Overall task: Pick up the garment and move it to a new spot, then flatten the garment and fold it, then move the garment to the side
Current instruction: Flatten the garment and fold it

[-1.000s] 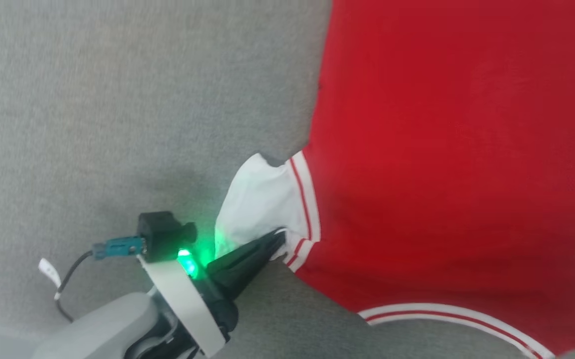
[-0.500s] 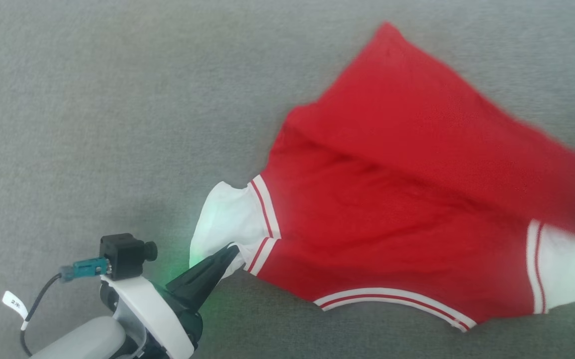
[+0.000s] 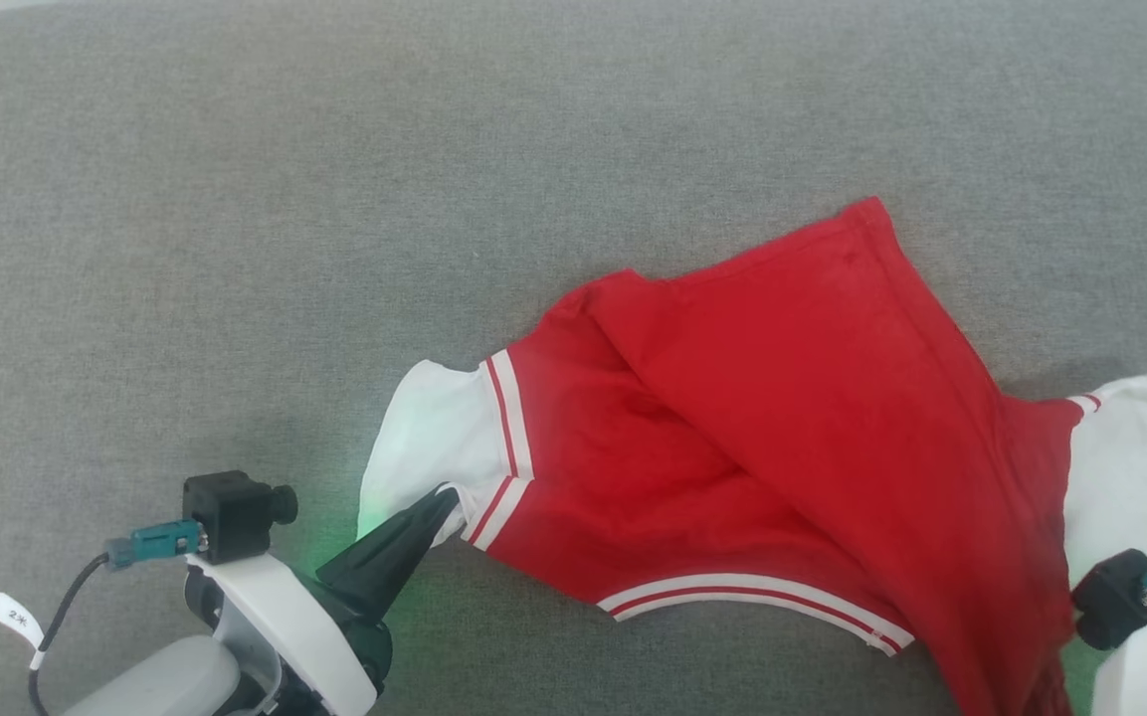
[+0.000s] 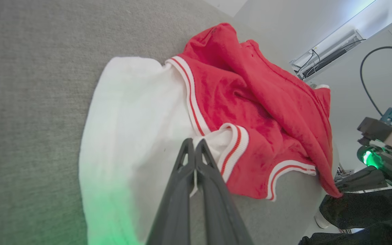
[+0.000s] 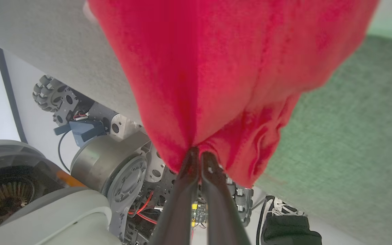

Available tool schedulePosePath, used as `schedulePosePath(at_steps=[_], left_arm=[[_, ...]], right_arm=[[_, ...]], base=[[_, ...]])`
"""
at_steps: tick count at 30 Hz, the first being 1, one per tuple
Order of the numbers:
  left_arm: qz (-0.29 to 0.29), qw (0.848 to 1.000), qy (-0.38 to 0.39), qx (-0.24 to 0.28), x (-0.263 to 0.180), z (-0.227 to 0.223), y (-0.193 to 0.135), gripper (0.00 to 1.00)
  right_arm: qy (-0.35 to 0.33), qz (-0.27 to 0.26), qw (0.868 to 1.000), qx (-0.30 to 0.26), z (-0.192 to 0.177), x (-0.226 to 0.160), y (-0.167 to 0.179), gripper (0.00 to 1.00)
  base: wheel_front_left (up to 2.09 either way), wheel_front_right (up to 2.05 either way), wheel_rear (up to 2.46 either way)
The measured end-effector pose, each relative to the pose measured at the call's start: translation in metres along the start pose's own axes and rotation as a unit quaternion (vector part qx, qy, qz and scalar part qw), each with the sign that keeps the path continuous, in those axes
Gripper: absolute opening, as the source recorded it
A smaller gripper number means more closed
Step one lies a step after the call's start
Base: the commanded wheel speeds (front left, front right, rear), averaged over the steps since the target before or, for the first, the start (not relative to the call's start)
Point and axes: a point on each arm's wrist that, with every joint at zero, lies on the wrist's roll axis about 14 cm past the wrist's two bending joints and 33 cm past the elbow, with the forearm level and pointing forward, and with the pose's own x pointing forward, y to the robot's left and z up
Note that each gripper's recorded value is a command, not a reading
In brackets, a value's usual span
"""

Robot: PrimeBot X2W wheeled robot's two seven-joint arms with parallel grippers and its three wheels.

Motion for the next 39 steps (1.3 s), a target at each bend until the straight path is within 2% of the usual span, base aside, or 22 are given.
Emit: schedulePosePath(at_steps=[1, 2, 3, 4, 7, 13, 18, 20, 21, 22, 25, 26, 29, 38, 39], left_arm=[[-0.001, 1.000, 0.000, 0.000, 0.000, 0.000, -0.001, 0.00], [-0.001, 1.000, 0.001, 0.000, 0.000, -0.001, -0.001, 0.00], [-0.001, 1.000, 0.002, -0.001, -0.001, -0.002, -0.001, 0.00], [-0.001, 1.000, 0.003, -0.001, -0.001, -0.003, -0.001, 0.00], [-0.002, 1.000, 0.002, 0.001, -0.002, -0.002, -0.003, 0.00], [-0.004, 1.000, -0.002, -0.002, -0.005, -0.003, -0.007, 0.00], [-0.006, 1.000, -0.004, -0.009, -0.001, -0.005, -0.009, 0.00], [-0.009, 1.000, -0.005, -0.013, 0.003, -0.005, -0.009, 0.00], [-0.009, 1.000, -0.005, -0.013, 0.003, -0.005, -0.009, 0.00], [-0.009, 1.000, -0.004, -0.013, 0.006, -0.006, -0.008, 0.00], [-0.003, 1.000, -0.003, -0.016, 0.010, -0.007, -0.003, 0.00], [-0.003, 1.000, -0.003, -0.016, 0.010, -0.007, -0.003, 0.00], [0.001, 1.000, -0.002, -0.021, 0.014, -0.009, 0.000, 0.00], [0.020, 0.999, -0.011, -0.032, 0.015, -0.008, 0.009, 0.00], [0.021, 0.999, -0.012, -0.034, 0.015, -0.008, 0.010, 0.00]], right_arm=[[-0.009, -0.002, 1.000, -0.003, 0.003, 0.000, 0.002, 0.00], [-0.021, -0.005, 1.000, -0.005, 0.006, 0.000, 0.002, 0.30], [-0.031, -0.009, 0.999, -0.005, 0.010, -0.001, 0.001, 0.79], [-0.038, -0.010, 0.999, -0.007, 0.013, -0.002, 0.001, 1.00], [-0.074, -0.023, 0.997, -0.011, 0.026, -0.016, -0.004, 1.00], [-0.162, -0.041, 0.986, -0.023, 0.070, -0.069, -0.015, 1.00], [-0.260, -0.091, 0.959, -0.063, 0.142, -0.110, -0.031, 1.00], [-0.294, -0.111, 0.946, -0.085, 0.177, -0.115, -0.034, 1.00], [-0.294, -0.111, 0.946, -0.085, 0.177, -0.115, -0.034, 1.00], [-0.306, -0.123, 0.939, -0.100, 0.205, -0.107, -0.036, 1.00], [-0.292, -0.132, 0.940, -0.118, 0.238, -0.080, -0.036, 1.00], [-0.292, -0.132, 0.940, -0.118, 0.238, -0.080, -0.036, 1.00], [-0.253, -0.120, 0.951, -0.133, 0.264, -0.037, -0.029, 1.00], [-0.158, -0.101, 0.971, -0.149, 0.267, 0.025, -0.027, 1.00], [-0.152, -0.100, 0.972, -0.151, 0.267, 0.026, -0.027, 0.74]], base=[[0.00, 0.00, 0.00], [0.00, 0.00, 0.00], [0.00, 0.00, 0.00], [0.00, 0.00, 0.00], [0.00, 0.00, 0.00], [0.00, 0.00, 0.00], [0.00, 0.00, 0.00], [0.00, 0.00, 0.00], [0.00, 0.00, 0.00], [0.00, 0.00, 0.00], [0.00, 0.00, 0.00], [0.00, 0.00, 0.00], [0.00, 0.00, 0.00], [0.00, 0.00, 0.00], [0.00, 0.00, 0.00]])
